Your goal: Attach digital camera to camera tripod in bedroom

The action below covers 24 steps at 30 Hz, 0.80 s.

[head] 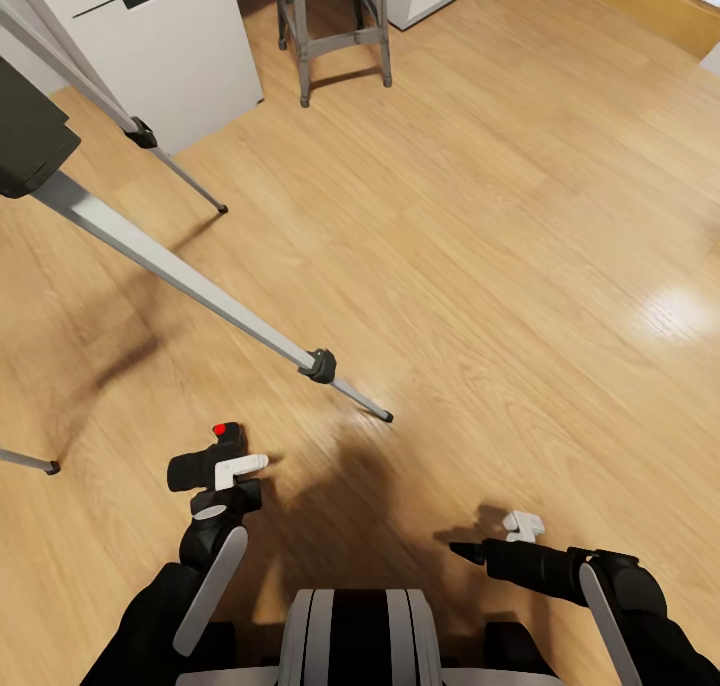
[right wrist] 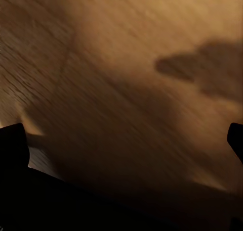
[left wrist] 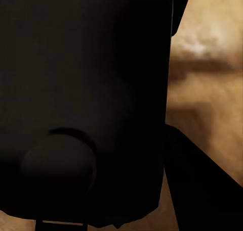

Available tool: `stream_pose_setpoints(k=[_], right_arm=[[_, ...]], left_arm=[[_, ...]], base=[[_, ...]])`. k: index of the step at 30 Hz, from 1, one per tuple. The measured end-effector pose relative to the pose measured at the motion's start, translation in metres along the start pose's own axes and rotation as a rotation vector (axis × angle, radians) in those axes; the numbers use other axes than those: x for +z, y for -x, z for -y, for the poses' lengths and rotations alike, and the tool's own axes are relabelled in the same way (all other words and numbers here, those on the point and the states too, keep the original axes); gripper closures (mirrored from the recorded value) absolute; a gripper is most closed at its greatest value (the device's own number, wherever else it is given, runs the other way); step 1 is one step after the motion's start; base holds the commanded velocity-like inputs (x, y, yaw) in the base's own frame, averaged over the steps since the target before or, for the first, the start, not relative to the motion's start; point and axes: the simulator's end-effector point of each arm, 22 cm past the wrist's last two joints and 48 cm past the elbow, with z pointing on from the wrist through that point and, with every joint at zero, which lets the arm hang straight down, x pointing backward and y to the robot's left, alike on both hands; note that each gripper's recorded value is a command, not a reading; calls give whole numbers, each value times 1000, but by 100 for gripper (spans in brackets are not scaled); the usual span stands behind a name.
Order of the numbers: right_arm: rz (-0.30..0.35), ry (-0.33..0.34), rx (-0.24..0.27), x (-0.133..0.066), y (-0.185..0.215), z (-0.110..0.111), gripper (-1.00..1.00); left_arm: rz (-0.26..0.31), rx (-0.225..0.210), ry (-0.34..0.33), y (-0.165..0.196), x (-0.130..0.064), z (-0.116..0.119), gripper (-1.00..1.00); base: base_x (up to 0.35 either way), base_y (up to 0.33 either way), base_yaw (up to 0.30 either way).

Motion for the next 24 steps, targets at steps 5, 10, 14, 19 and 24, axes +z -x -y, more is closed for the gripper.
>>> stream_pose_setpoints(k=[5,10,14,19,24], right_arm=[[7,2,-4,-2,2,-2,-100],[24,6,-15,-8,8,-7,-100],[37,9,-24,-13,12,-12,-100],[55,16,-35,-20,18,-17,-100],[71,21,-46,-27,23,-23,-100]], left_arm=[[8,-1,-1,4,-3,0,100],[29,-6,-4,13,-10,0,100],[44,-11,-7,20,-16,-1,100],[63,-18,-16,30,-24,-1,100],[75,-39,-34,38,-31,-1,100]], base=[[0,0,0],[0,0,0],[0,0,0],[0,0,0],[0,0,0]])
